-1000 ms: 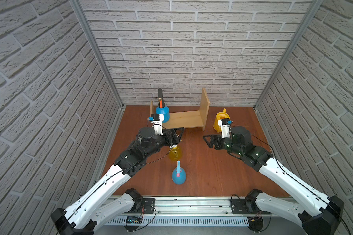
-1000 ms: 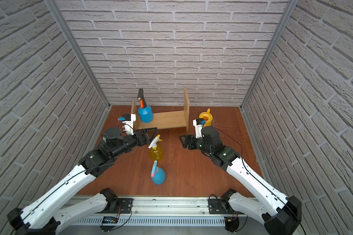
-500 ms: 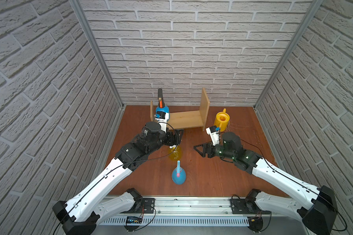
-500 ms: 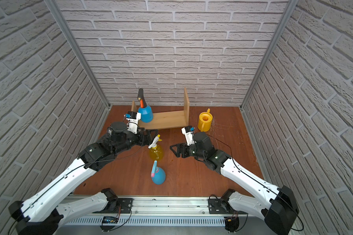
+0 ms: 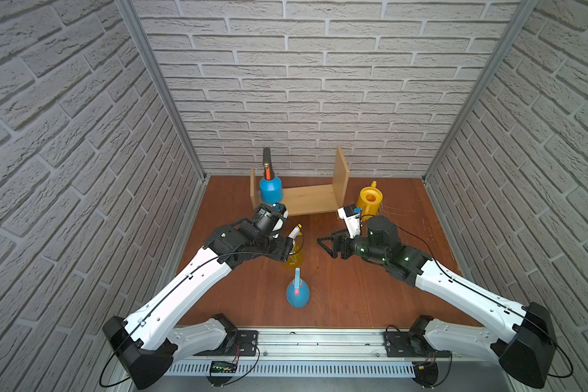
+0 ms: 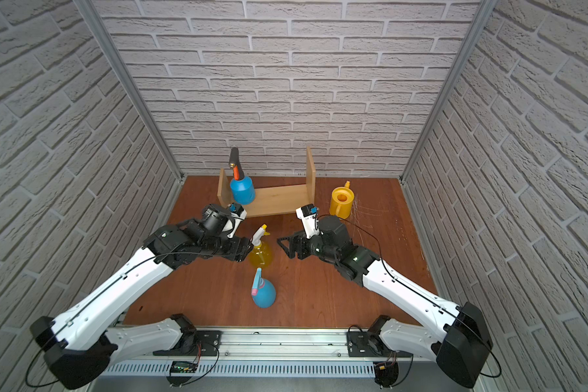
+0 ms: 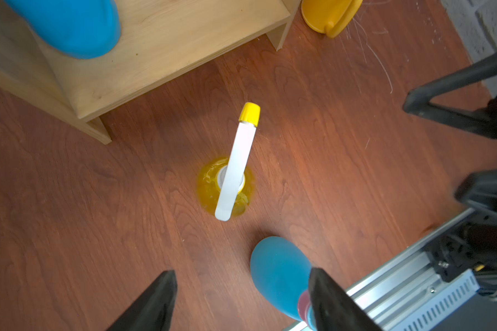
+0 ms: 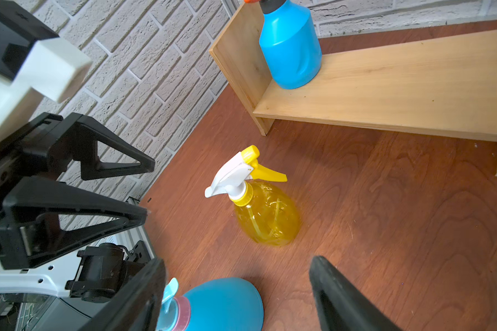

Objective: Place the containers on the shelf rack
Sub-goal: 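Pick up a container from the center of the board.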

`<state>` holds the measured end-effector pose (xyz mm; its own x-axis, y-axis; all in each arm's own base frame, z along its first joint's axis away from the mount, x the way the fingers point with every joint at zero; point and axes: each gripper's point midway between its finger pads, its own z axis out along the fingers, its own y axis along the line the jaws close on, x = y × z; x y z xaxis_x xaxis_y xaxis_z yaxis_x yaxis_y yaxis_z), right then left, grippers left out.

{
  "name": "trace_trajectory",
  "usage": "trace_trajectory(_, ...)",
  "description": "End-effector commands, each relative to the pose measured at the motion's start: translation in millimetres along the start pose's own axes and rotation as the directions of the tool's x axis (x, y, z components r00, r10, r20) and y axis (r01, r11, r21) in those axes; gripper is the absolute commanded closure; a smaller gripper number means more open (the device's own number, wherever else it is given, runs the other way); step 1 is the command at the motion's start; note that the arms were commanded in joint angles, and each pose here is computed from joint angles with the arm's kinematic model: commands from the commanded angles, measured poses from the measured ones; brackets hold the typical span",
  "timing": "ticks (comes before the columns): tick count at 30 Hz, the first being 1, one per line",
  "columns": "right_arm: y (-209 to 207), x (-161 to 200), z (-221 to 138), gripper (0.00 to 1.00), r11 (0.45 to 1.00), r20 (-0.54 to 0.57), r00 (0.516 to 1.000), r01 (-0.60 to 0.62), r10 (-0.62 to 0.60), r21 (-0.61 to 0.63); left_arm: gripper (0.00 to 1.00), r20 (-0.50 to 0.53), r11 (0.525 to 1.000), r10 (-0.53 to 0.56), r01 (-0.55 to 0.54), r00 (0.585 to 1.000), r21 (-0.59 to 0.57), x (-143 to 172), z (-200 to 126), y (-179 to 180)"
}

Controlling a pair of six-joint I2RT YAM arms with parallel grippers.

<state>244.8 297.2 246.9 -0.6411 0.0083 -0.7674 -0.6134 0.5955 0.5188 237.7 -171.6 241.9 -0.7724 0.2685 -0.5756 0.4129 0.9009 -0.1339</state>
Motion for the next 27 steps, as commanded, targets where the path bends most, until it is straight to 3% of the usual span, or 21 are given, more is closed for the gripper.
trace_trajectory(1,4,-10,-1,0.16,1.000,0.045,0.999,0.004,-0.003,-0.023,0.31,0.050,0.997,0.039,-0.042,0.998,0.062,-17,2,-3)
trace_trajectory(3,4,-14,-2,0.16,1.000,0.050,0.999,0.009,-0.008,-0.014,0.35,0.046,0.994,0.026,-0.031,0.999,0.109,-21,10,-3)
trace_trajectory(13,0,-9,-9,0.15,1.000,0.078,0.997,-0.026,0.027,-0.013,0.46,0.041,0.980,0.149,-0.153,0.988,0.127,-14,46,8)
trace_trajectory(27,6,-19,1,0.16,0.999,0.058,0.998,-0.014,0.016,-0.036,0.57,0.008,0.970,0.182,-0.180,0.983,0.165,-10,76,11)
